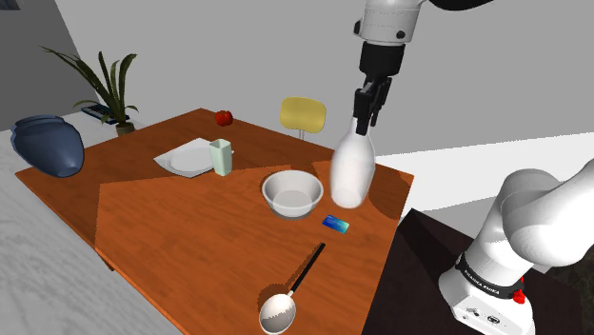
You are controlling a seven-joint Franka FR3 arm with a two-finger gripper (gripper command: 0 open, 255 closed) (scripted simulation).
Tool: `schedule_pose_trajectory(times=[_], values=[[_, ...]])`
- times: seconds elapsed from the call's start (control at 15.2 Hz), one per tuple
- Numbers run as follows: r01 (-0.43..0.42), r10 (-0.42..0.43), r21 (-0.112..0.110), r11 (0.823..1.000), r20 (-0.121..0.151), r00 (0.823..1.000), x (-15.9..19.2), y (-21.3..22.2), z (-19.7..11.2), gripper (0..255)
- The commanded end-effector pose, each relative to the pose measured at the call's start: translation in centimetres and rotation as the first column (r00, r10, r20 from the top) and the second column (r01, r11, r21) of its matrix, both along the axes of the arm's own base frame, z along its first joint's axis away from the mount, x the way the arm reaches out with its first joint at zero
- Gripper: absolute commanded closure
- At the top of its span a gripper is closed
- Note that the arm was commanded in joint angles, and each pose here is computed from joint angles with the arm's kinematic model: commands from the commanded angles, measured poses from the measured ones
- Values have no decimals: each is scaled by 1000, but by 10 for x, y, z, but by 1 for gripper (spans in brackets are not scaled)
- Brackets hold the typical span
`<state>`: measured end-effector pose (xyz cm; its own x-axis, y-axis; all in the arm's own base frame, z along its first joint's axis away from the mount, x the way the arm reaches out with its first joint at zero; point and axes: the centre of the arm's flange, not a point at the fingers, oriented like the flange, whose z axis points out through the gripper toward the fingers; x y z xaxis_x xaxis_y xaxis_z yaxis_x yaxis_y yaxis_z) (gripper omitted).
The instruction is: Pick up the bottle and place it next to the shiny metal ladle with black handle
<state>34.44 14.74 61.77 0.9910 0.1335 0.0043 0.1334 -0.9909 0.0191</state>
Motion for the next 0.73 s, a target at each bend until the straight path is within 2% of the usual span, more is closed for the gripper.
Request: schedule_pose_trajectory(times=[0.0, 0.66], values=[[0, 0, 0, 1000, 1, 1000, 0, 0, -10, 255], [0, 0, 0, 1000, 1, 1000, 0, 0, -63, 255]])
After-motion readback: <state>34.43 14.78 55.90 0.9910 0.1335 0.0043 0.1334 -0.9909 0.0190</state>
